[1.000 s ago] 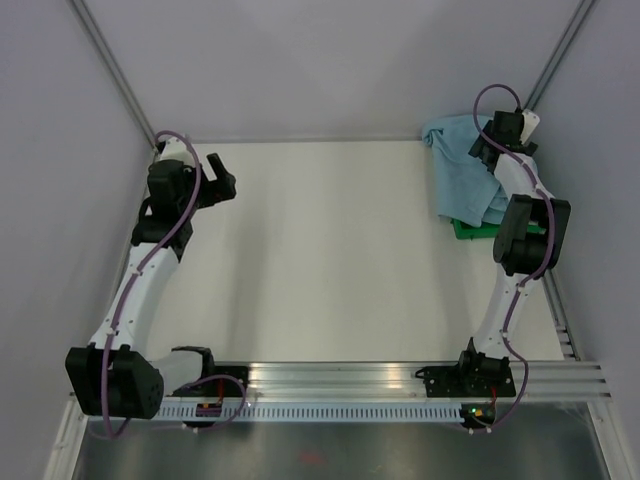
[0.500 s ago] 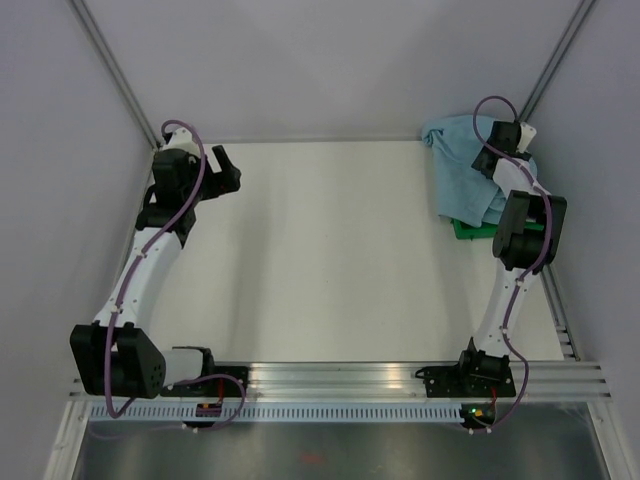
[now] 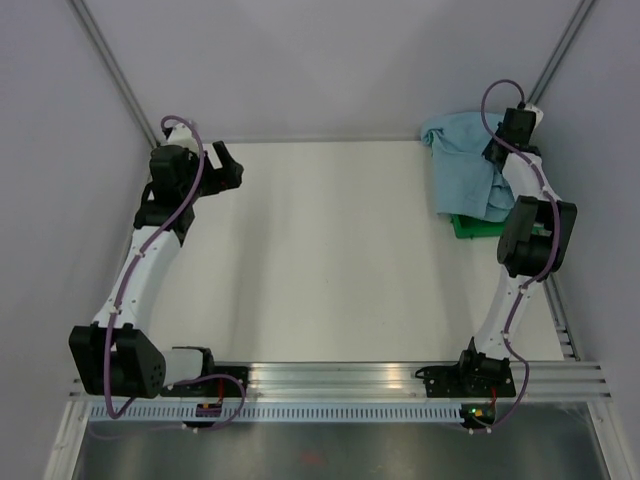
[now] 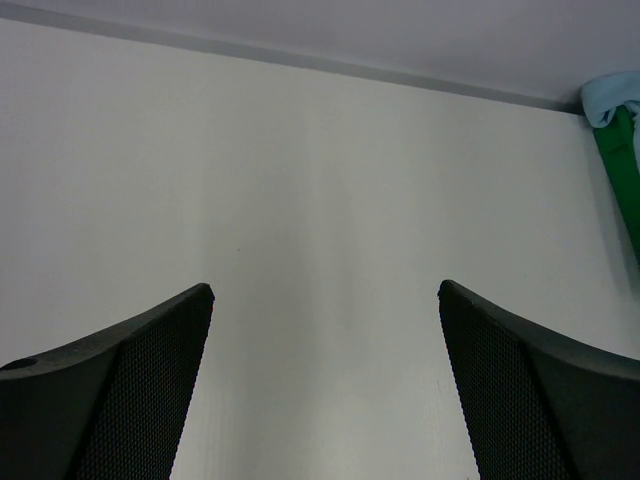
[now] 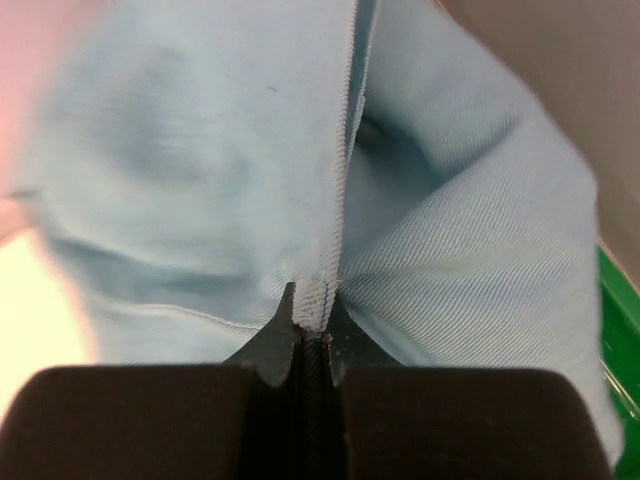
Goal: Fold and stack the trousers
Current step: Grab the trousers from the pile, then move the trousers to the center of the board, then flatten the trousers out
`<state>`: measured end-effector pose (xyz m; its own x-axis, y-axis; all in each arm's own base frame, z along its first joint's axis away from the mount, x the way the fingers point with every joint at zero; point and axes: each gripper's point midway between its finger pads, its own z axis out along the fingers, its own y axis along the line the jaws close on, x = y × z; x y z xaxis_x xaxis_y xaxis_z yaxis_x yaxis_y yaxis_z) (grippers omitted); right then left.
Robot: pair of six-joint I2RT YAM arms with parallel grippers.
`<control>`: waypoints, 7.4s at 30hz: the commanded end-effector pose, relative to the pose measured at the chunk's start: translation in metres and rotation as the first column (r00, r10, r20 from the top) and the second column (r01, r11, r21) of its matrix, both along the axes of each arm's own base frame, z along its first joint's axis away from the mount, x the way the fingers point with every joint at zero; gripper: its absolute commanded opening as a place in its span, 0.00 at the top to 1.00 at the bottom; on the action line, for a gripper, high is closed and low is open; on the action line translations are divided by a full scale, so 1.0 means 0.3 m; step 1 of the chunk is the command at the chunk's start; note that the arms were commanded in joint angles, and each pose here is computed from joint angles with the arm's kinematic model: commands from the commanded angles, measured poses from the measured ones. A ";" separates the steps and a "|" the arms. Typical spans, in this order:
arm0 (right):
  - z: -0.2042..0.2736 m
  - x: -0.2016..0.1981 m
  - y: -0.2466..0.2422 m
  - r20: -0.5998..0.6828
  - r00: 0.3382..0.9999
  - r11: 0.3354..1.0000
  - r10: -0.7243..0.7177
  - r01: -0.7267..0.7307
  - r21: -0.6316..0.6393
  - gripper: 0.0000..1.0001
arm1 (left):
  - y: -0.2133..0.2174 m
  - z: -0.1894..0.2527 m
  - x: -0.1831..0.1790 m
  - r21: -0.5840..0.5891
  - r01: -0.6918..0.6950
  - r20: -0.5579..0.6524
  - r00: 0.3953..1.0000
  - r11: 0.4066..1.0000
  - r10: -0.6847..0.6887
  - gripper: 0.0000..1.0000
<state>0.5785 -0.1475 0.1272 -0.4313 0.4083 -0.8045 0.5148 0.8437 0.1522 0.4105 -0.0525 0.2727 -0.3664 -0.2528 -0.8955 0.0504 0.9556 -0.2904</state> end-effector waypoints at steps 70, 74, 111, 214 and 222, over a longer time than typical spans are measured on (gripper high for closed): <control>0.520 -0.353 1.162 0.120 0.798 0.801 0.591 -0.598 0.034 0.02 | -0.222 0.221 -0.205 -0.139 0.205 -0.068 0.974 0.969 -0.215 0.00; 0.338 -0.342 1.024 0.061 0.866 0.863 0.497 -0.500 0.075 0.02 | -0.351 0.130 -0.227 0.054 0.194 -0.221 0.959 0.980 -0.177 0.00; 0.004 -0.246 0.901 -0.125 0.900 0.909 0.417 -0.413 0.061 0.03 | 0.145 0.074 -0.127 0.036 -0.030 -0.170 0.985 0.999 0.036 0.98; 0.226 -0.619 1.396 0.047 0.577 0.545 0.815 -0.792 0.273 0.60 | 0.264 -0.552 -0.361 0.168 -0.276 -0.635 0.704 0.946 0.318 0.35; 0.231 -0.539 1.836 0.162 0.377 0.314 0.912 -0.896 0.313 0.44 | 0.290 -0.484 -0.365 0.156 -0.309 -0.583 0.738 0.938 0.340 0.89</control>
<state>0.4235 0.3430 0.1885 -0.7303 -0.0117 -0.6830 -0.4210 0.7951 0.4365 0.2979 0.0281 0.1044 -0.7849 -0.3983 -0.4746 -0.4127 0.9074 -0.0789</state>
